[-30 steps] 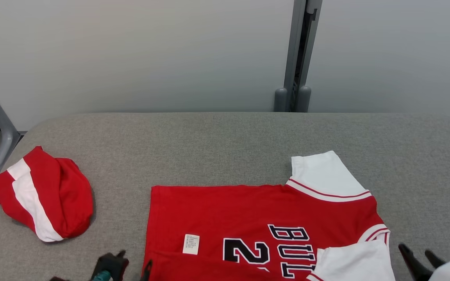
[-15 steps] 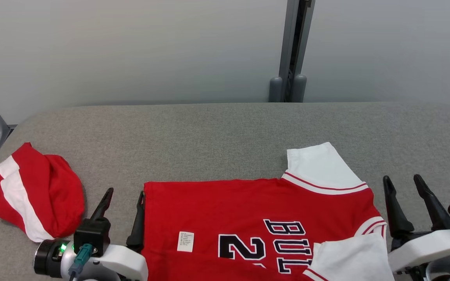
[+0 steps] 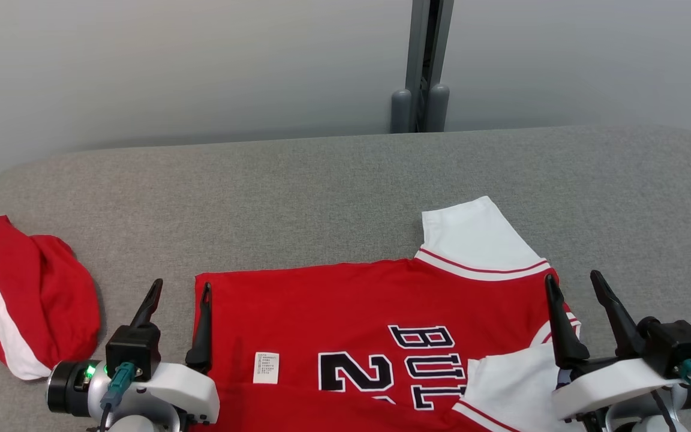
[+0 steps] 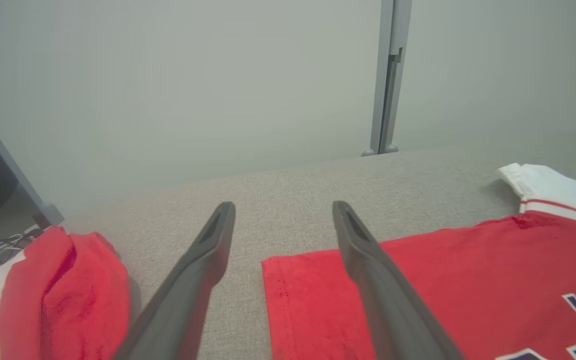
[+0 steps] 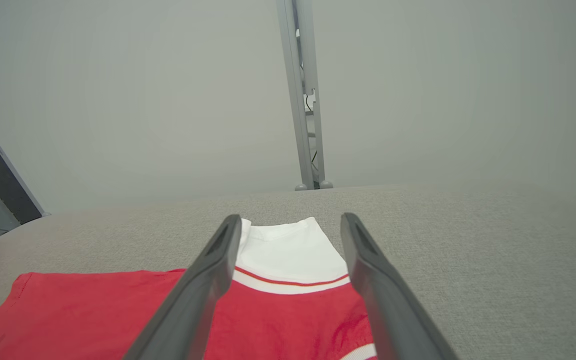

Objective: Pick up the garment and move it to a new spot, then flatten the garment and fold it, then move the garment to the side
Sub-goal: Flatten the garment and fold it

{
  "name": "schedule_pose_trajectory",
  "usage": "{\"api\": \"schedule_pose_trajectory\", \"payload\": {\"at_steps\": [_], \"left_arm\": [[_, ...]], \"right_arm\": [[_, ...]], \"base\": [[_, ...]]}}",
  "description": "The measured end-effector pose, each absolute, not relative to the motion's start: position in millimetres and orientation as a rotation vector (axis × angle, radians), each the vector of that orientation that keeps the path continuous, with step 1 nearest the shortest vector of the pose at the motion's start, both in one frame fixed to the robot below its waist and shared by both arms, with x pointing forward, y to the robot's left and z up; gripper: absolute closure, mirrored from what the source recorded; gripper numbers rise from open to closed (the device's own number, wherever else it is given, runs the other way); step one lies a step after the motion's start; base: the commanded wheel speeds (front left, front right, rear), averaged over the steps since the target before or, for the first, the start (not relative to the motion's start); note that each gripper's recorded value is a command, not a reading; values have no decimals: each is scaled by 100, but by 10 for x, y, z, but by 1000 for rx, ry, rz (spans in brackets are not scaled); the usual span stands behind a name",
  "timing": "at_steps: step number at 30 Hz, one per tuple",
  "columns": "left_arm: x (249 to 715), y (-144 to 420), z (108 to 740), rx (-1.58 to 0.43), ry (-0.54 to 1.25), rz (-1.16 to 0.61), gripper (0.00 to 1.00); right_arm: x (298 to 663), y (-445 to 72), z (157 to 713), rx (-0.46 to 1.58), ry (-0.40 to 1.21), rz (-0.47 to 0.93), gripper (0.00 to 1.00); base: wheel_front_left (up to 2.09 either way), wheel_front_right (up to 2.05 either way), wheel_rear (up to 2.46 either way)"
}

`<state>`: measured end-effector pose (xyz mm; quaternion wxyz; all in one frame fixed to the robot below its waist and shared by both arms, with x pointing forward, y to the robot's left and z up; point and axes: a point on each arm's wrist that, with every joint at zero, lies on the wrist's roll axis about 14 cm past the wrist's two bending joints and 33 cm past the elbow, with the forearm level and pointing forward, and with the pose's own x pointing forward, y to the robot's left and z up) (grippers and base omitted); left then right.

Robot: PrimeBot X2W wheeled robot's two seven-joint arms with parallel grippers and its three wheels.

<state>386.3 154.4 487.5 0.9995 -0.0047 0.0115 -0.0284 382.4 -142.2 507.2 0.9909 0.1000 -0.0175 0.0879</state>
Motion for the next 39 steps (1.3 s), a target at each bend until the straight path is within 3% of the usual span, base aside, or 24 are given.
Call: {"api": "schedule_pose_trajectory", "payload": {"at_steps": [22, 39], "left_arm": [[4470, 1606, 3734, 243, 447, -176, 0], [4521, 1620, 3550, 252, 514, -189, 0]], "right_arm": [[3889, -1686, 4737, 220, 51, 76, 0], [3911, -1714, 4674, 220, 78, 67, 0]], "base": [[0, 0, 0], [0, 0, 0]]}}
